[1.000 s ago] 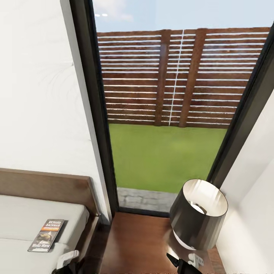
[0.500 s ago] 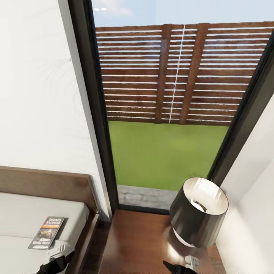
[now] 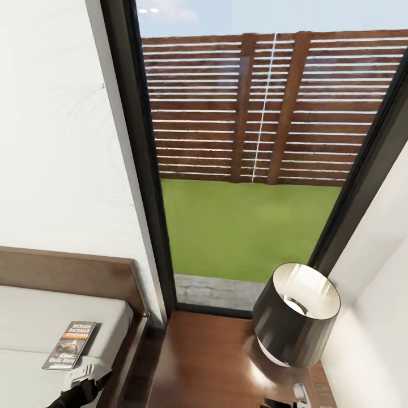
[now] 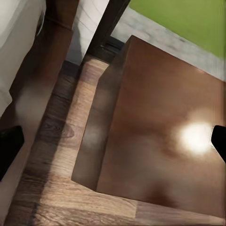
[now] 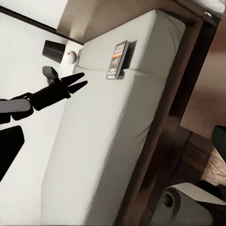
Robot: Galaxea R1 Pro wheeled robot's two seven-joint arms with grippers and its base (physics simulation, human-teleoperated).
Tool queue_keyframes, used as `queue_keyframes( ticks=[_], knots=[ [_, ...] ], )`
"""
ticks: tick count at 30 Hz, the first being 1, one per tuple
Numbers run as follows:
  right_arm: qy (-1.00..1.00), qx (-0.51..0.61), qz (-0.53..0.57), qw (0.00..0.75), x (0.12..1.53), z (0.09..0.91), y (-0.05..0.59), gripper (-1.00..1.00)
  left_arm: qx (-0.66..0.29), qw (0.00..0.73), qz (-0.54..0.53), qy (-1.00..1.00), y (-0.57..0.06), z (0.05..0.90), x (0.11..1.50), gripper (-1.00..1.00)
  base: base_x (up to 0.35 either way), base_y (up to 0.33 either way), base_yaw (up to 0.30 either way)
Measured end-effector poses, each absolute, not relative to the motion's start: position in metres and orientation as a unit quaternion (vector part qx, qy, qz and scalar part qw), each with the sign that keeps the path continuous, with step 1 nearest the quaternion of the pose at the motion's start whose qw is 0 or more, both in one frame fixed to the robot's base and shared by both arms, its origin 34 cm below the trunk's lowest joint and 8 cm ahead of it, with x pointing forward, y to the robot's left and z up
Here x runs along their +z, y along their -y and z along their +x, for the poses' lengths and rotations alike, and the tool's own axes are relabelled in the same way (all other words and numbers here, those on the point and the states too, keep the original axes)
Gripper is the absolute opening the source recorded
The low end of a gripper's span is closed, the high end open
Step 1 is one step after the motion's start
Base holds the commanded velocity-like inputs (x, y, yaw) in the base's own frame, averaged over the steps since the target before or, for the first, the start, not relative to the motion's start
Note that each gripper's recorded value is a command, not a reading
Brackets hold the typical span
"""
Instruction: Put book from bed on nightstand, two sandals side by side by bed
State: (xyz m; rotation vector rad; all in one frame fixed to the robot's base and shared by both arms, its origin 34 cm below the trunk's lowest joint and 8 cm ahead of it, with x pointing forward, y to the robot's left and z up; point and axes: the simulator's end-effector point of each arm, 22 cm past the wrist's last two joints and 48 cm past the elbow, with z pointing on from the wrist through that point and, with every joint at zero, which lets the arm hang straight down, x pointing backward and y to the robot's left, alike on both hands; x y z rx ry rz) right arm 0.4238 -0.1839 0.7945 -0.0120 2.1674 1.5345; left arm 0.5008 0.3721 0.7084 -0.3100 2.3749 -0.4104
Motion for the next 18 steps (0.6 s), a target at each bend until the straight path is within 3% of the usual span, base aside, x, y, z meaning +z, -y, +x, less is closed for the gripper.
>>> queue_keyframes(
  ticks=[18],
  knots=[
    [-0.791,0.566,-0.002,0.233,0.7906,0.4188,0.1824,1.00,-0.166,0.341,-0.120,-0.918,-0.3681,0.4957,0.7022,1.00,0.000,0.000,0.000]
  ],
)
